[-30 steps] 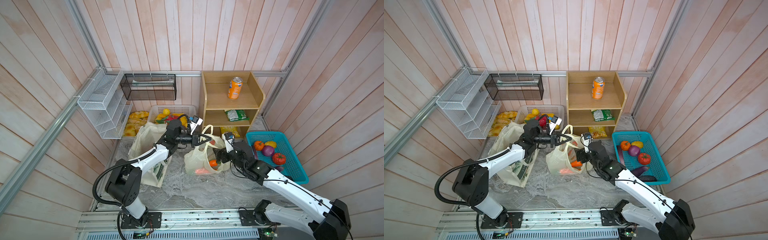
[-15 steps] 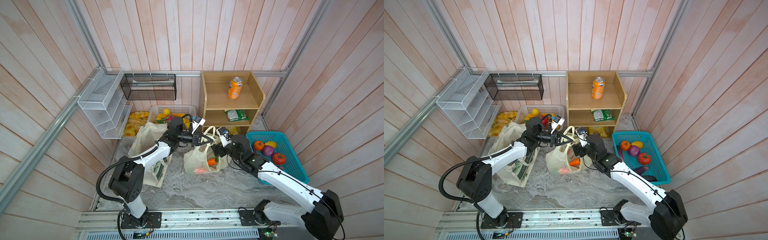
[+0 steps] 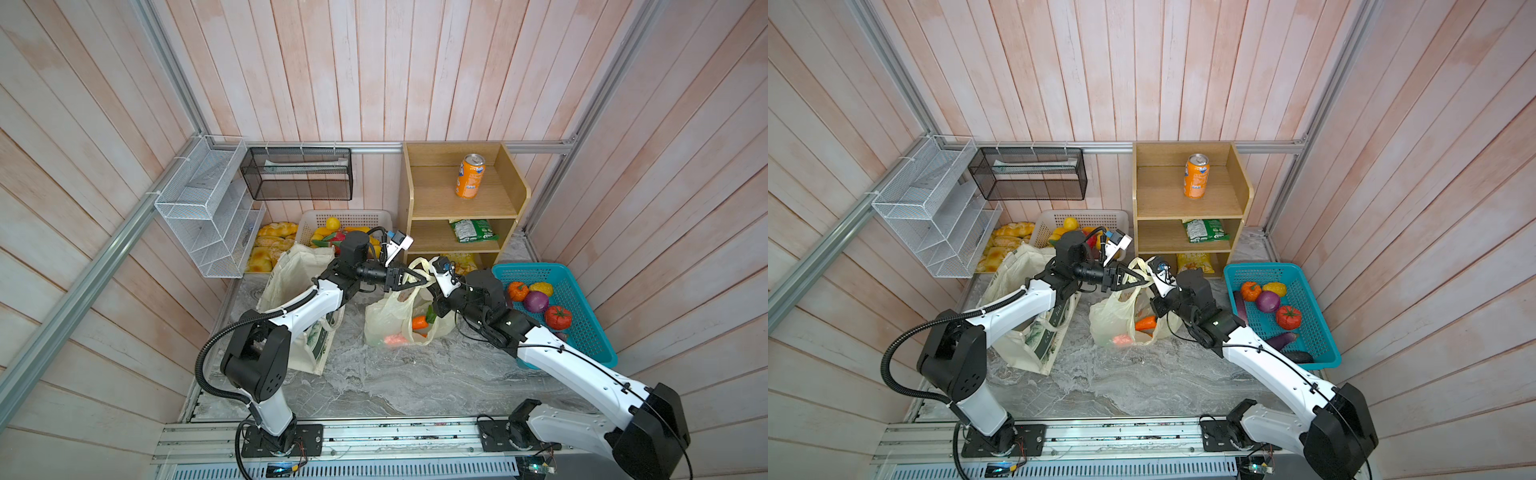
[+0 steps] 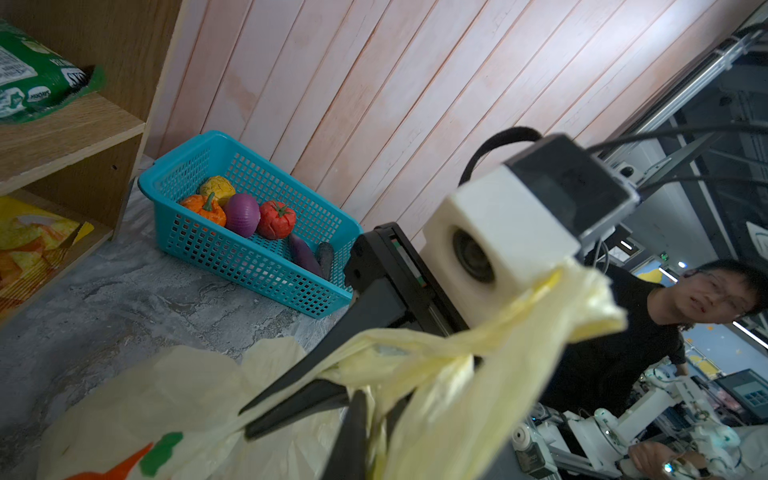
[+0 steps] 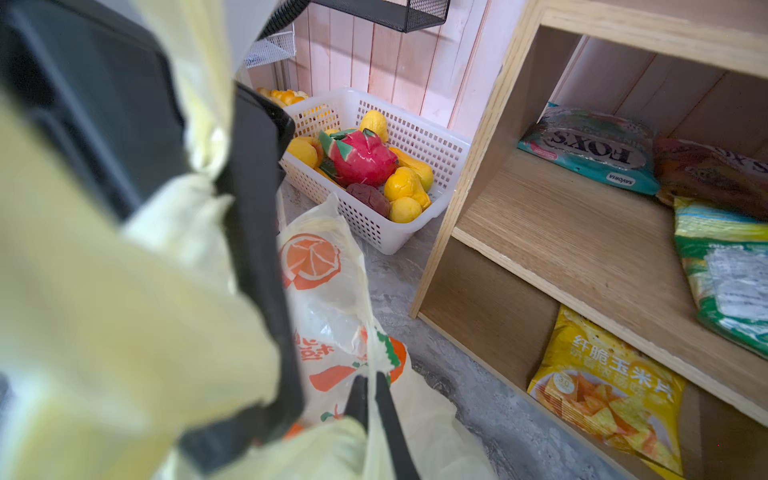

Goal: Place the mixed food into the grocery bags and tie them

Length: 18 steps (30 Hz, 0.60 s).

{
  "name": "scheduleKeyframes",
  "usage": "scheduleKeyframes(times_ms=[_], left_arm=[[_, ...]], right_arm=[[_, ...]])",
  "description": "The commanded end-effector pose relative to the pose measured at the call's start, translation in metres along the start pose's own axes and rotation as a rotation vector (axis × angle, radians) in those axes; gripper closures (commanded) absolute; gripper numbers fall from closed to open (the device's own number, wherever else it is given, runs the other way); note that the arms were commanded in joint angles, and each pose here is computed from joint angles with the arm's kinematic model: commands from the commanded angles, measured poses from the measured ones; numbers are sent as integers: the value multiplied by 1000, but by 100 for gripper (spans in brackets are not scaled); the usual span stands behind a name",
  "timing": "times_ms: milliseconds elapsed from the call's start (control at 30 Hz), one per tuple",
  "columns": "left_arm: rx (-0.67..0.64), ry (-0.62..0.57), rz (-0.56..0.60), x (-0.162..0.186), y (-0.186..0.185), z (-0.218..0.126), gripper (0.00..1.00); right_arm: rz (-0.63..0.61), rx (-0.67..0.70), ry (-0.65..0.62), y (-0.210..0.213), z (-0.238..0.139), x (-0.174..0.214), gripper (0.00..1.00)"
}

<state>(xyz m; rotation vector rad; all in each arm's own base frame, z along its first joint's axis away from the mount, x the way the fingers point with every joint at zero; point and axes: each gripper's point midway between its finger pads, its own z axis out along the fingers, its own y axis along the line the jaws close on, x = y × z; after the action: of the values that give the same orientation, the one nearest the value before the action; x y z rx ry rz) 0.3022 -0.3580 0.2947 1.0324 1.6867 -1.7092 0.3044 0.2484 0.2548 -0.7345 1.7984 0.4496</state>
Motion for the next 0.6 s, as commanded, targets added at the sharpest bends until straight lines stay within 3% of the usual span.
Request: scheduleKeyframes(times_ms=[0, 233, 567], left_arm=[[-99, -47, 54, -18, 3, -9, 68], [-222, -103, 93, -23, -1, -22, 56], [-591, -203, 166, -15, 15, -68, 52]], right_arm=[[71, 49, -2, -10, -7, 4, 100], [150, 142, 39, -28, -12, 18, 100], [188, 110, 61, -22, -4, 28, 100]])
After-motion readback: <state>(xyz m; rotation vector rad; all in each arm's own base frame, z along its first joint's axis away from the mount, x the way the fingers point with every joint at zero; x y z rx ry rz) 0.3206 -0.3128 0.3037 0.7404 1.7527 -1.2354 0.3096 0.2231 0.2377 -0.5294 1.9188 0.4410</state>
